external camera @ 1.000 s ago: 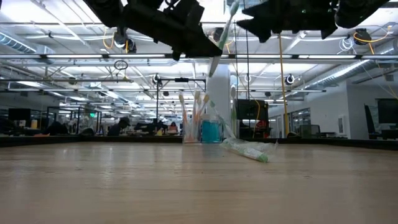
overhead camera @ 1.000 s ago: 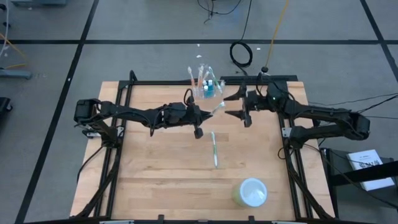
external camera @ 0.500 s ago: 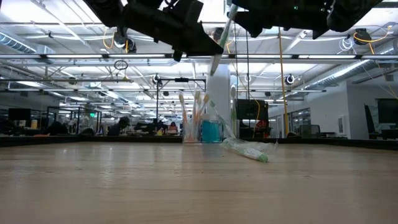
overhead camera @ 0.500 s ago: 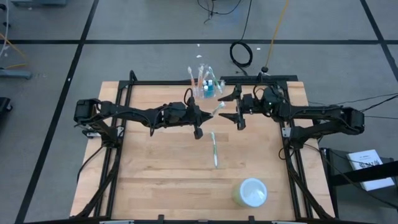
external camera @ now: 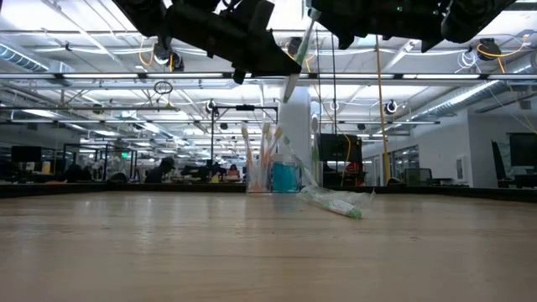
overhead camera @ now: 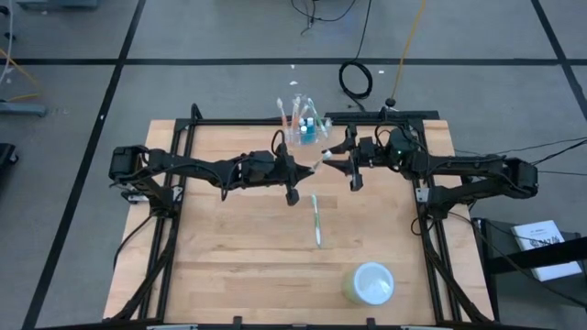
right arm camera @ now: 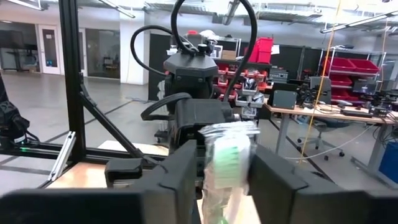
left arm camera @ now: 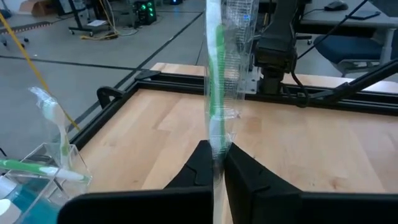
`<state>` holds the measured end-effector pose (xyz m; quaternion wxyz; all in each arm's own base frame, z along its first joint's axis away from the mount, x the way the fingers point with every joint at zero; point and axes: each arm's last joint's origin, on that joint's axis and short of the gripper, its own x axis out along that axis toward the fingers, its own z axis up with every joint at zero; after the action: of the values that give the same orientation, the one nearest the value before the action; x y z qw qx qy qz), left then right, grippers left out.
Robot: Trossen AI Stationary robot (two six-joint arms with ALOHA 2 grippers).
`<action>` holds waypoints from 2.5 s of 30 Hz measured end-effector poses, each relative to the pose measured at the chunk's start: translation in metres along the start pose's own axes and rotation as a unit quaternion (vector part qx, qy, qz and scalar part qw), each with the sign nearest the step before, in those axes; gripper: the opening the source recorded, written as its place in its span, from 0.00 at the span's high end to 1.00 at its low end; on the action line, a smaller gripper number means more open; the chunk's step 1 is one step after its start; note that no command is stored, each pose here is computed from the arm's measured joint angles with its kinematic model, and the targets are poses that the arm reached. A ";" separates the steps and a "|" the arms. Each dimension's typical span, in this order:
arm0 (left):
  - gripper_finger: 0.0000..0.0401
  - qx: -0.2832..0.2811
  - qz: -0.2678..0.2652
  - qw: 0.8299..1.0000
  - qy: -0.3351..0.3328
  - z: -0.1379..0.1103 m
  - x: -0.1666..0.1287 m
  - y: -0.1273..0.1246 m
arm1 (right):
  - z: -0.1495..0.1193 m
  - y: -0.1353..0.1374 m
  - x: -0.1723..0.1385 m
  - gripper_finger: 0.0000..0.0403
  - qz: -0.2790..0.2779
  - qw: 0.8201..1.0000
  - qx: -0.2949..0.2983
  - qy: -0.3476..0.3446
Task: Pick & Place toothbrushing station
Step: Put the green toothbrush into the transparent organizer
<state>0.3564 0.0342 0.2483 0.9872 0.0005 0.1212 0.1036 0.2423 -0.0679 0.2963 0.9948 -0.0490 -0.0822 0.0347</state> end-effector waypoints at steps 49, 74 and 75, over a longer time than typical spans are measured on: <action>0.29 -0.005 0.048 0.997 0.066 0.035 -0.077 -0.012 | -0.057 -0.144 0.010 0.95 -0.378 0.906 0.011 0.189; 0.30 -0.023 0.084 0.993 0.085 0.030 -0.078 -0.009 | -0.076 -0.141 0.010 0.91 -0.360 0.899 0.028 0.247; 0.30 -0.024 0.084 0.992 0.086 0.030 -0.078 -0.009 | -0.076 -0.141 0.010 0.91 -0.358 0.900 0.027 0.246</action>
<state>0.2911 0.0101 0.2961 0.9606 -0.0221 0.2027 0.1890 0.2738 -0.2137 0.2383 0.9297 0.0039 0.1545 -0.3345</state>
